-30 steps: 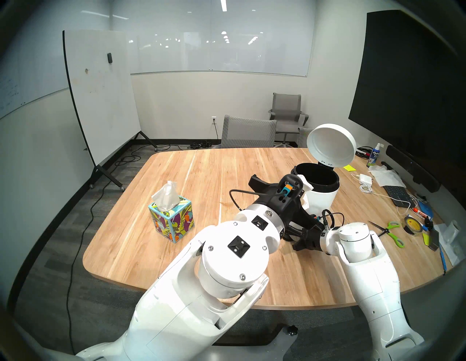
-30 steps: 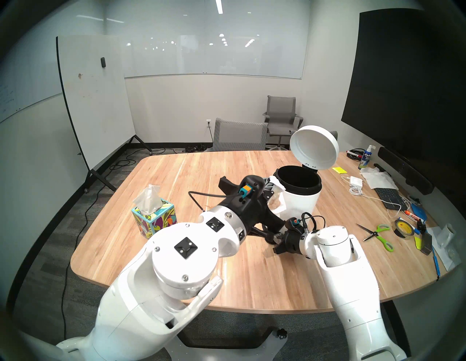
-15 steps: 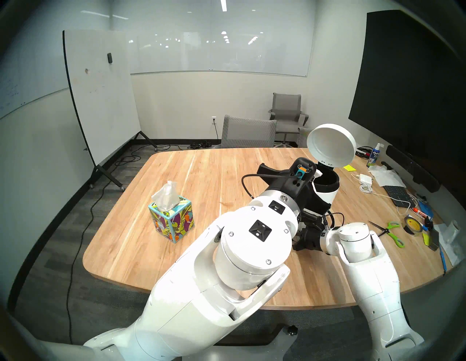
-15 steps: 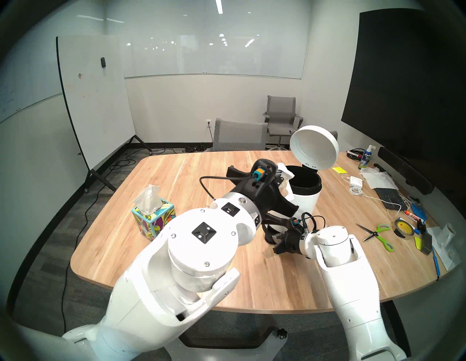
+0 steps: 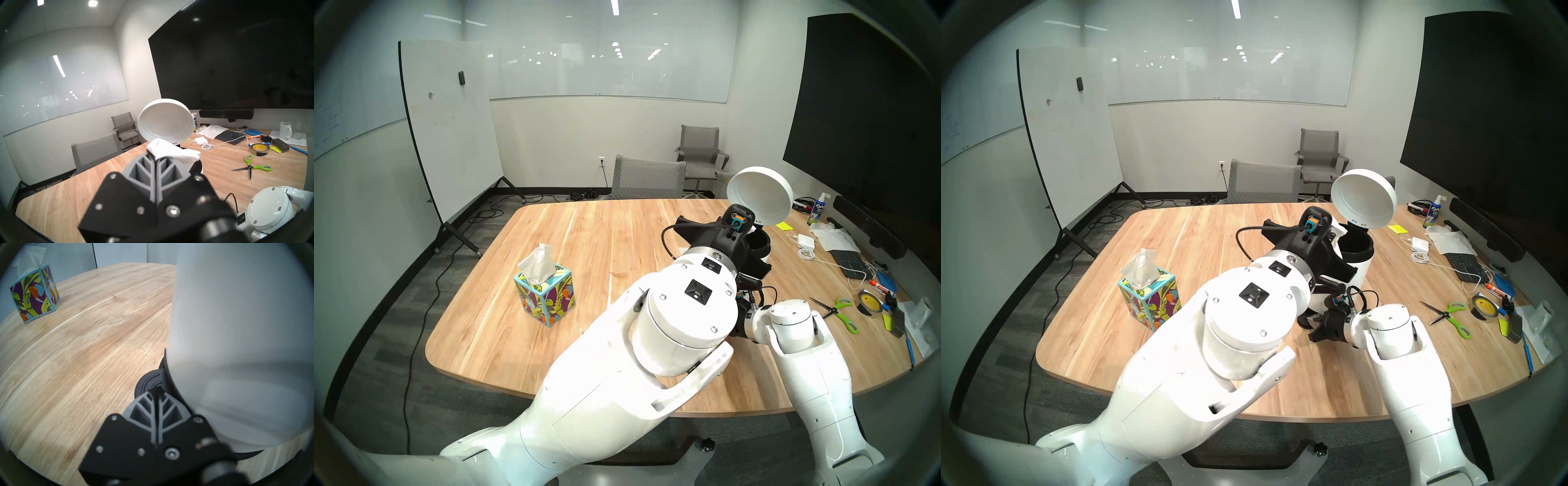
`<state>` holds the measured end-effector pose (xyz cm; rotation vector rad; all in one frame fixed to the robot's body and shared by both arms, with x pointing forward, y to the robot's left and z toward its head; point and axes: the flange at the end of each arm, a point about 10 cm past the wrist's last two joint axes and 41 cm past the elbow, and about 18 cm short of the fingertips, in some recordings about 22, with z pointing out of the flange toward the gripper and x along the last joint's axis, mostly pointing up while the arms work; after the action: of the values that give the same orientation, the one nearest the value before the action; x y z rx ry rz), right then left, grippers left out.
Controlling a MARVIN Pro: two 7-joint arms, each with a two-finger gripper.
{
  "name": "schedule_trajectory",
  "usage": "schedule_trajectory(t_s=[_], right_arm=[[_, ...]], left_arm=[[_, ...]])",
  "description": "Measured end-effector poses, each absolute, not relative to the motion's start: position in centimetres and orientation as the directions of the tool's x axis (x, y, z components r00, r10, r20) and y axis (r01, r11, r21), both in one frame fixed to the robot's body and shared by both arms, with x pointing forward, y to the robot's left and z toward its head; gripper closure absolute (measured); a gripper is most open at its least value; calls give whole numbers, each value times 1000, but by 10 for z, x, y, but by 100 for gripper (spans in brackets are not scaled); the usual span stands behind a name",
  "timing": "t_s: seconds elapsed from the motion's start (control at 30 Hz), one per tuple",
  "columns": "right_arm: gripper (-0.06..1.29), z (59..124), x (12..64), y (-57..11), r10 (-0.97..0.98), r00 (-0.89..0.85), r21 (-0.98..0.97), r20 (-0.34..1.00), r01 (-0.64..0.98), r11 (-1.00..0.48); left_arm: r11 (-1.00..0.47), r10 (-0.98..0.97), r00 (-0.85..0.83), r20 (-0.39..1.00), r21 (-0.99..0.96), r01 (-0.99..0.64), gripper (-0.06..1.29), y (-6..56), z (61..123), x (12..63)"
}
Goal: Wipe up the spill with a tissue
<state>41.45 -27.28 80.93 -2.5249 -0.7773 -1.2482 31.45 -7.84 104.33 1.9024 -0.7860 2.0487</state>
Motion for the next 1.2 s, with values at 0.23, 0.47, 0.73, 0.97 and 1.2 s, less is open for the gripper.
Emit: schedule_trajectory(t_s=[0.23, 0.47, 0.73, 0.97, 1.2], right_arm=[[125, 809, 414, -273, 361, 500, 36, 787, 547, -836], [125, 809, 414, -273, 361, 500, 36, 787, 548, -836], [125, 809, 414, -273, 361, 500, 36, 787, 547, -836], [125, 809, 414, -273, 361, 500, 36, 787, 547, -836], [125, 809, 414, -273, 361, 500, 36, 787, 548, -836]], left_arm=[[-839, -178, -116, 977, -212, -502, 125, -90, 1046, 324], [-848, -177, -100, 979, -203, -489, 125, -100, 1045, 334], [-859, -165, -98, 981, -192, -475, 125, -107, 1053, 346], [-864, -154, -95, 983, -181, -470, 125, -115, 1060, 355], [-865, -148, -93, 985, -175, -471, 125, -123, 1063, 360]])
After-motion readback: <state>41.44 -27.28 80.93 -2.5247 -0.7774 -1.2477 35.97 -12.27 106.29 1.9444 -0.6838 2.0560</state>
